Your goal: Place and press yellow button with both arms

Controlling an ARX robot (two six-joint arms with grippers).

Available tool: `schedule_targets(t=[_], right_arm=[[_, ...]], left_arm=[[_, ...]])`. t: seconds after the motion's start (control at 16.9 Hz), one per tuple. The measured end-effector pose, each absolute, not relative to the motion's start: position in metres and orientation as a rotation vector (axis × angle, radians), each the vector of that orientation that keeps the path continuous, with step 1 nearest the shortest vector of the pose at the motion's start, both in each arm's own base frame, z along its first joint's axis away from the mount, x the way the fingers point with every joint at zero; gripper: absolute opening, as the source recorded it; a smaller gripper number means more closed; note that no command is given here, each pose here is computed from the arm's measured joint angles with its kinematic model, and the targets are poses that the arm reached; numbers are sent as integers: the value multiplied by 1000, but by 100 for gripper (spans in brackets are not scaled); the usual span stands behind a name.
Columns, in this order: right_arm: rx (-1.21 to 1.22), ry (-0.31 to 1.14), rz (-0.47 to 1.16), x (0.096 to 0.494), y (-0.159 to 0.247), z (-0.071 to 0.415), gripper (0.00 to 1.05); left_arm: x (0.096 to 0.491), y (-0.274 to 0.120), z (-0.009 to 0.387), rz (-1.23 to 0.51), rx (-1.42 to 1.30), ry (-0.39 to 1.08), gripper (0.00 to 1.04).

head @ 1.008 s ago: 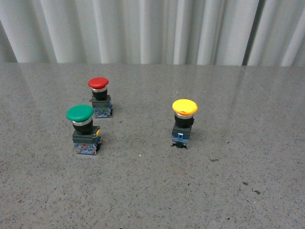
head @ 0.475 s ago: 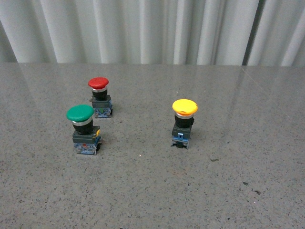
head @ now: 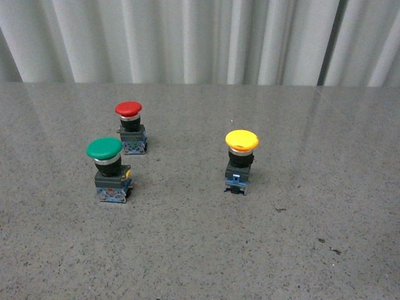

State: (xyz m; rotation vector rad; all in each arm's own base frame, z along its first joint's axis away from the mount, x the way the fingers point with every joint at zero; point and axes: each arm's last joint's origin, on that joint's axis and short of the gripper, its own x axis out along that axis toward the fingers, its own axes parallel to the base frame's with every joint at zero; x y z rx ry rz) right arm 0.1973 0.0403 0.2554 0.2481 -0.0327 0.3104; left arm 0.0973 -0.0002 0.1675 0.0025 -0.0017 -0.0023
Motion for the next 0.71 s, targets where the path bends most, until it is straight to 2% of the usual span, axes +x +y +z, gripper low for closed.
schedule_targets(t=[0.18,0.36,0.47,0.71], right_arm=[[260,67,404,250,88,261,98],[238,145,465,276,130,249,98],[195,215,472,281,147,226,75],[182,231,471,282,152,220,59]], left_arm=[[97,0,168,-2,2,-2,98],[97,0,168,-2,2,-2,98],[97,0,168,-2,2,-2,98],[97,0,168,-2,2,-2,98]])
